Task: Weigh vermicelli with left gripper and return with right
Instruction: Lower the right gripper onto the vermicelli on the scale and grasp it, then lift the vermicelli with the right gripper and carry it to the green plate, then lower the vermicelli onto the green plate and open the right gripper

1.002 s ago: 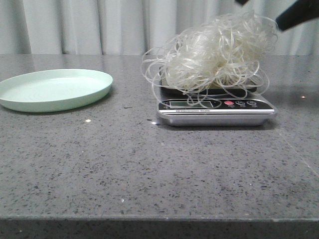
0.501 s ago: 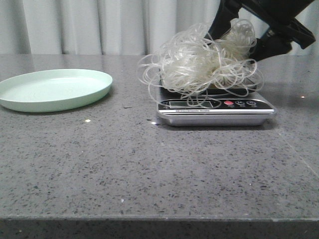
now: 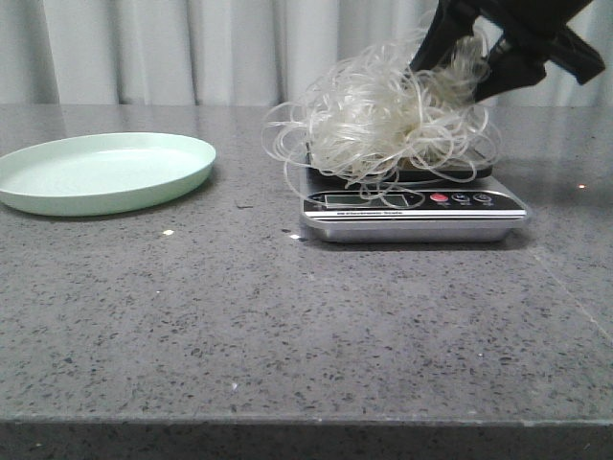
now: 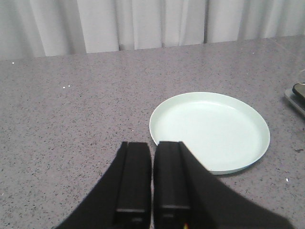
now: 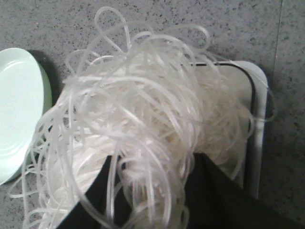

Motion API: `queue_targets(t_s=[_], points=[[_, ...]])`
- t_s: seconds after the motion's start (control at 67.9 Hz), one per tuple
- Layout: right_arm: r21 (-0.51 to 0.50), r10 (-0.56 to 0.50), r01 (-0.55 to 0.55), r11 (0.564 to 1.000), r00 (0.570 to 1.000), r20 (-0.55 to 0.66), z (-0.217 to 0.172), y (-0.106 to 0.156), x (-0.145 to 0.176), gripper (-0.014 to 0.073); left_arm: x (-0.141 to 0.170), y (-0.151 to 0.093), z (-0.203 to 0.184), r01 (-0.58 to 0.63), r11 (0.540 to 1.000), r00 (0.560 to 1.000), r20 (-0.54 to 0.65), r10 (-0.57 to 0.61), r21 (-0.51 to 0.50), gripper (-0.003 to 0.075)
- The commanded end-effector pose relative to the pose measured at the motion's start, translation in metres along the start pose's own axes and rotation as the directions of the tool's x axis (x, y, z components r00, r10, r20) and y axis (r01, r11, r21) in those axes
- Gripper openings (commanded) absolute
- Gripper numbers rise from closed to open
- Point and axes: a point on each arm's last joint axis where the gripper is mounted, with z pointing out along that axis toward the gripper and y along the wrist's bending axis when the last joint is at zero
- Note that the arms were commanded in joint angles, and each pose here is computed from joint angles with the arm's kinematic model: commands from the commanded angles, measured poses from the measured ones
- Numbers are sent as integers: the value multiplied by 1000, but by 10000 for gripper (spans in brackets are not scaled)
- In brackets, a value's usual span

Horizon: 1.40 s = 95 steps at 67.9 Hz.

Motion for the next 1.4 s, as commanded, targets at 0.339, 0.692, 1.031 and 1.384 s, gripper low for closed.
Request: queue_targets(t_s=[0.339, 0.692, 1.031, 1.384], points=[[-191, -143, 229, 954, 913, 383, -114, 94, -74, 151, -17, 1, -3, 11, 1000, 994, 113, -11, -2, 136], [-334, -190, 350, 875, 884, 427, -66, 173, -89, 151, -22, 1, -4, 11, 1000, 984, 175, -10, -1, 136], [-386, -233, 348, 854, 920, 315, 31, 204, -68, 151, -22, 0, -4, 17, 1000, 984, 175, -17, 2, 136], [-374, -259, 314, 873, 947, 190, 99, 198, -41, 151, -22, 0, -4, 17, 1000, 984, 175, -17, 2, 136]])
